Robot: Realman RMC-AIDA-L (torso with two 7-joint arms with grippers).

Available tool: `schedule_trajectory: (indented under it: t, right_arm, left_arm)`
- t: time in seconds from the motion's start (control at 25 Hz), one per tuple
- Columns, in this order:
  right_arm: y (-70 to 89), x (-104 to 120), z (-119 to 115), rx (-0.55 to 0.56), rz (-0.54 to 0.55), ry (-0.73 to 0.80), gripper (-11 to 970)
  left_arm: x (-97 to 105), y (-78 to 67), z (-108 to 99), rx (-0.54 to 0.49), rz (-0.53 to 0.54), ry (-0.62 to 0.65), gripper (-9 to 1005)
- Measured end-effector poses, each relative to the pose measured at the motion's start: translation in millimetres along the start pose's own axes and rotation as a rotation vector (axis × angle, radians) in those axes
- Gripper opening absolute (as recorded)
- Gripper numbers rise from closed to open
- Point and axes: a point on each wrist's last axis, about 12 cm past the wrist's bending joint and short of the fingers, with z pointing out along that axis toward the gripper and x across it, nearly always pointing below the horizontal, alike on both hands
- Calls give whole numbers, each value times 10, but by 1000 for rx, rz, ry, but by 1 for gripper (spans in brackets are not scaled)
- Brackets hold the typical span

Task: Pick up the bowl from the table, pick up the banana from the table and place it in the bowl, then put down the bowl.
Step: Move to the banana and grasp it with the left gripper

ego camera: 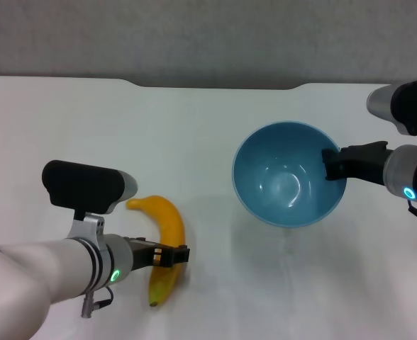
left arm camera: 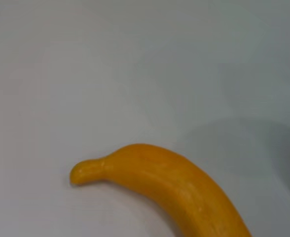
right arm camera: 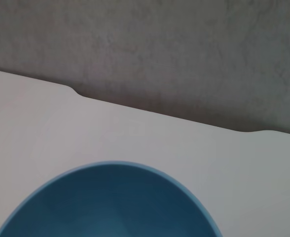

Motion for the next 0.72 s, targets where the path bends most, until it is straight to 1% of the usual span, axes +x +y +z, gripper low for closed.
schedule_trajectory:
  t: [0.64, 0.72]
  right_arm:
    - [10, 33, -1, -2, 3, 7, 35]
    - [9, 35, -1, -2, 3, 7, 35]
  left_arm:
    - [42, 49, 30, -10, -29, 16, 868]
    - [39, 49, 26, -9, -30, 13, 795]
